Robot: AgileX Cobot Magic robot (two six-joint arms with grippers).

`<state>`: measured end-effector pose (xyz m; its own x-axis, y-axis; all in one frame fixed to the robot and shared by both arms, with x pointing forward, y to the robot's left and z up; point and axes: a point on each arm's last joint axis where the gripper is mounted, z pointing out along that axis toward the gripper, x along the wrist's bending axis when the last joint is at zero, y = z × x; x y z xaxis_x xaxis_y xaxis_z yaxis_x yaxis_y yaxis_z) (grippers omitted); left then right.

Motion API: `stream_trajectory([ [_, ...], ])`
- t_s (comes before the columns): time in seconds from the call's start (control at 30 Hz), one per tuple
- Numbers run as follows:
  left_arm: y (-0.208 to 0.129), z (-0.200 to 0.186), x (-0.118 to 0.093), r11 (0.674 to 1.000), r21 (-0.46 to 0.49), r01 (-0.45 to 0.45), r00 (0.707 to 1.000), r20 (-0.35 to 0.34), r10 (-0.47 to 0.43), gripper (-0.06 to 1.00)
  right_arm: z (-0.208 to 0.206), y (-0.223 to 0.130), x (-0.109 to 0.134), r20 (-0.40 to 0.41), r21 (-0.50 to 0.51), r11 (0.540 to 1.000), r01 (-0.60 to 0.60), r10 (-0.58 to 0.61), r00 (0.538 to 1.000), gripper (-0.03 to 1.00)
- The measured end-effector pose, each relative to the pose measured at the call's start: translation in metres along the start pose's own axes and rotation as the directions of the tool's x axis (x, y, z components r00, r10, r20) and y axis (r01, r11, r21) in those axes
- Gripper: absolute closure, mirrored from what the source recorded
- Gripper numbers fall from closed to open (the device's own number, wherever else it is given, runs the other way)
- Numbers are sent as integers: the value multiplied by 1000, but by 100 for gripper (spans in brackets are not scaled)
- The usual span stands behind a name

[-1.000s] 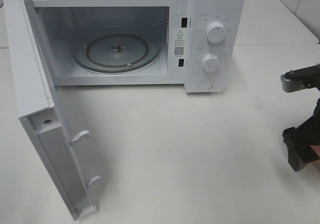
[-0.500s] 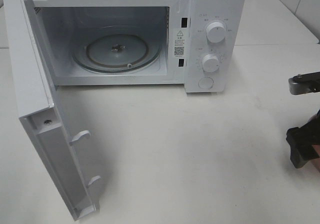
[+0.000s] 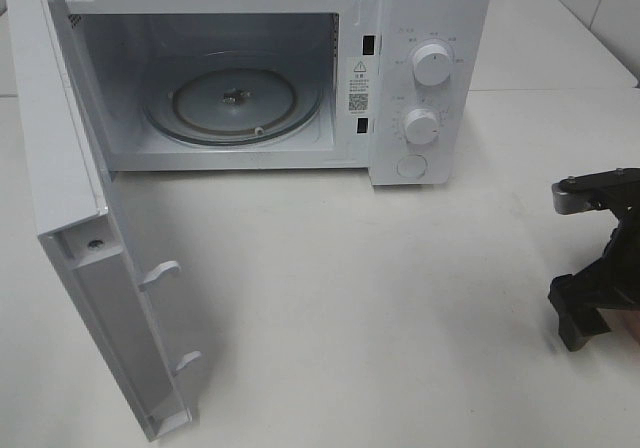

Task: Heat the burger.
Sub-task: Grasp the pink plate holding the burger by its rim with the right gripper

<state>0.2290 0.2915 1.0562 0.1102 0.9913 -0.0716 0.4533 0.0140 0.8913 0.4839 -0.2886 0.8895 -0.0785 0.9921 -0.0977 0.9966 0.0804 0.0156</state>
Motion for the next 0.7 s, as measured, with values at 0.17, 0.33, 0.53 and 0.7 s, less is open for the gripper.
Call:
stream_trajectory([
  [0.17, 0, 0, 0, 1000, 0, 0, 1000, 0, 0, -3, 7, 1, 1, 0, 7, 1000, 7, -7, 1000, 7],
  [0.33, 0, 0, 0, 1000, 0, 0, 1000, 0, 0, -3, 12, 2, 1, 1, 23, 1000, 12, -12, 1000, 22],
  [0.53, 0, 0, 0, 1000, 0, 0, 1000, 0, 0, -3, 13, 2, -1, 24, 25, 999, 47, -48, 999, 44],
  [0.7, 0, 0, 0, 1000, 0, 0, 1000, 0, 0, -3, 14, 3, -4, 52, 22, 998, 62, -63, 997, 69],
])
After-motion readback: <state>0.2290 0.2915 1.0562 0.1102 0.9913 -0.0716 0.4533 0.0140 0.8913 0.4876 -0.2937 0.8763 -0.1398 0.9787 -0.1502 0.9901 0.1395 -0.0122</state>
